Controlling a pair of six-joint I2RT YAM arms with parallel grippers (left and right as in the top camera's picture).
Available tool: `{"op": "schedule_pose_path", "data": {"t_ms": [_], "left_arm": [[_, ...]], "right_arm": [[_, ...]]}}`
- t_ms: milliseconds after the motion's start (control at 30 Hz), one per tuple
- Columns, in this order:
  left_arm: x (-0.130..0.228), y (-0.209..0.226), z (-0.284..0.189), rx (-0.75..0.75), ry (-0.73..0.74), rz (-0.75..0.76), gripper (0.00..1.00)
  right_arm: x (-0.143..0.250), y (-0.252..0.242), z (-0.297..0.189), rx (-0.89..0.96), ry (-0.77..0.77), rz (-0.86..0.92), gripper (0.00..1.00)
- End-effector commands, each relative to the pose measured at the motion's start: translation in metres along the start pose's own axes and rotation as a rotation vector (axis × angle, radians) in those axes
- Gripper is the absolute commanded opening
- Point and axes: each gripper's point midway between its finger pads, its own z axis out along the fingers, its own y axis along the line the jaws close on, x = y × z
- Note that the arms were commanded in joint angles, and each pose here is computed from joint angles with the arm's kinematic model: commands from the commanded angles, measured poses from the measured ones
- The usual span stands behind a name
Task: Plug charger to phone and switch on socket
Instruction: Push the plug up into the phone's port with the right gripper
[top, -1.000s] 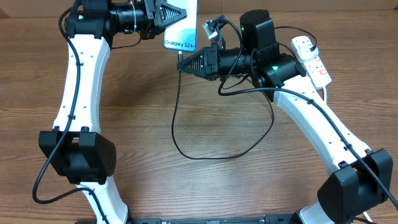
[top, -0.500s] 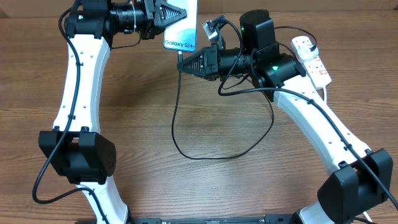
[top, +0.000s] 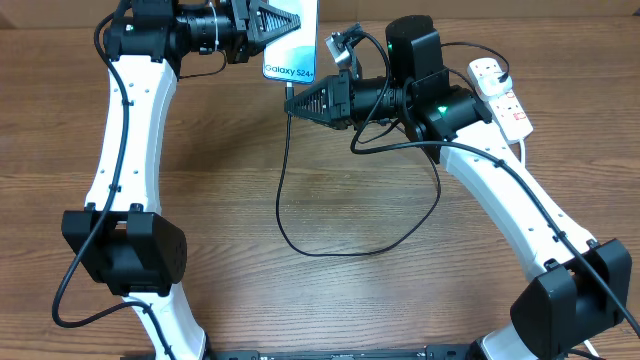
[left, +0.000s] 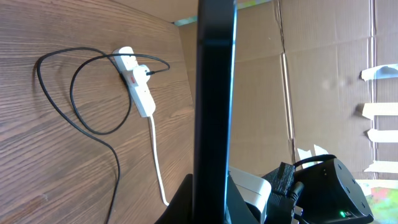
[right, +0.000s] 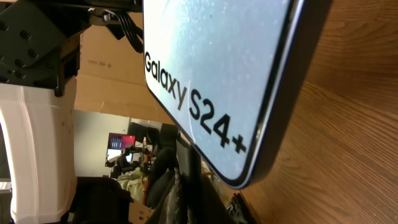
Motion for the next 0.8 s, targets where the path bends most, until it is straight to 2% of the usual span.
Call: {"op": "schedule_pose_path", "data": {"t_ms": [0, 767], "left_arm": [[0.006, -0.008, 0.0011, 0.052, 0.041, 0.0, 0.04], [0.0079, -0.0105, 0.0009, 0.067, 0.052, 0.007, 0.04]], "right_arm": [[-0.0081, 0.0099, -0.0038, -0.002, -0.032, -0.034, 0.04], [-0.0141, 0.0083, -0.0041, 0.013, -0.061, -0.047, 0.04]]}}
